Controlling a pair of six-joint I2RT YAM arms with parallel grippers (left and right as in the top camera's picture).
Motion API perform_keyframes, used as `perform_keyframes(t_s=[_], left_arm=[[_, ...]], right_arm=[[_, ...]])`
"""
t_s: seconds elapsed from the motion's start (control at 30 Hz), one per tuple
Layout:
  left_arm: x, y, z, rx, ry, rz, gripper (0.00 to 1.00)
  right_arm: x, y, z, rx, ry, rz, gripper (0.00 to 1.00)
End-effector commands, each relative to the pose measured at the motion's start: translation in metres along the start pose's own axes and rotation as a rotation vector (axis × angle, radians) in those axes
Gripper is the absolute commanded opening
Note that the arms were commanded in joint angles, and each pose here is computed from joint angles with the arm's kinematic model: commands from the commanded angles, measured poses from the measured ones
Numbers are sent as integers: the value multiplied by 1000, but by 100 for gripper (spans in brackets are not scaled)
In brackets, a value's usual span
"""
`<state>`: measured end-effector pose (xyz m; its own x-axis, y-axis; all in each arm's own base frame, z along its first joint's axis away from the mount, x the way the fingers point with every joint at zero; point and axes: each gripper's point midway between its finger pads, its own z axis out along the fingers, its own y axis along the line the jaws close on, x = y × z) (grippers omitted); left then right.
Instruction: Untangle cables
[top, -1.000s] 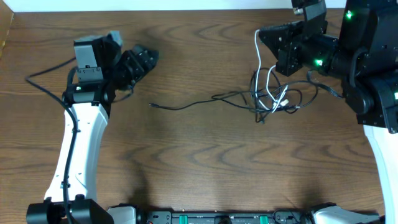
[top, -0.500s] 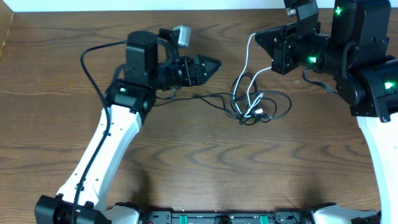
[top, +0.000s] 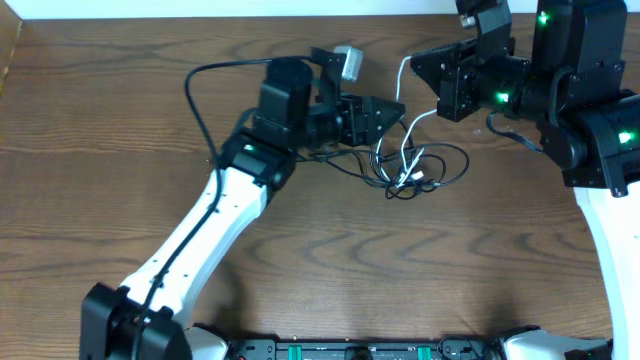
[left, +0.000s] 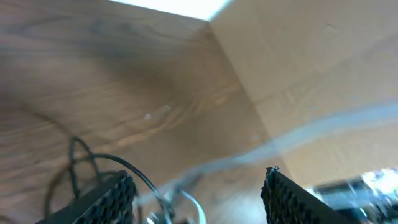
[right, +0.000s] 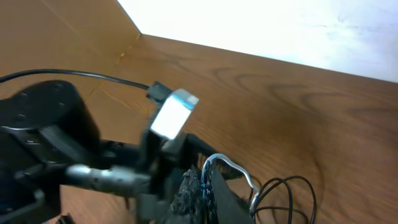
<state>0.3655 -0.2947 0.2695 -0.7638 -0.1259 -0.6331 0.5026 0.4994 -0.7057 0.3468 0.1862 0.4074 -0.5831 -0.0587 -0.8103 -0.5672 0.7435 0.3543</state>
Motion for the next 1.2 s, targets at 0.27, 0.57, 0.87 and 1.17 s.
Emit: perform_keyframes(t_s=[0.27,0.57,0.87,1.17], left_arm=[[-14,34,39,-54,-95,-78,64],[-27,65,30,-140,-142,-77,25],[-84,67,-30,-233,-345,-34,19],[-113,-15,-95,-87,-469,-17,8]], right_arm=[[-4,3,-6,-6,-12,-17,1],[1,-4,-5,27,7,-4,1],[14,-12,5,42,67,33,1],[62,-41,44,73,272,158,1]])
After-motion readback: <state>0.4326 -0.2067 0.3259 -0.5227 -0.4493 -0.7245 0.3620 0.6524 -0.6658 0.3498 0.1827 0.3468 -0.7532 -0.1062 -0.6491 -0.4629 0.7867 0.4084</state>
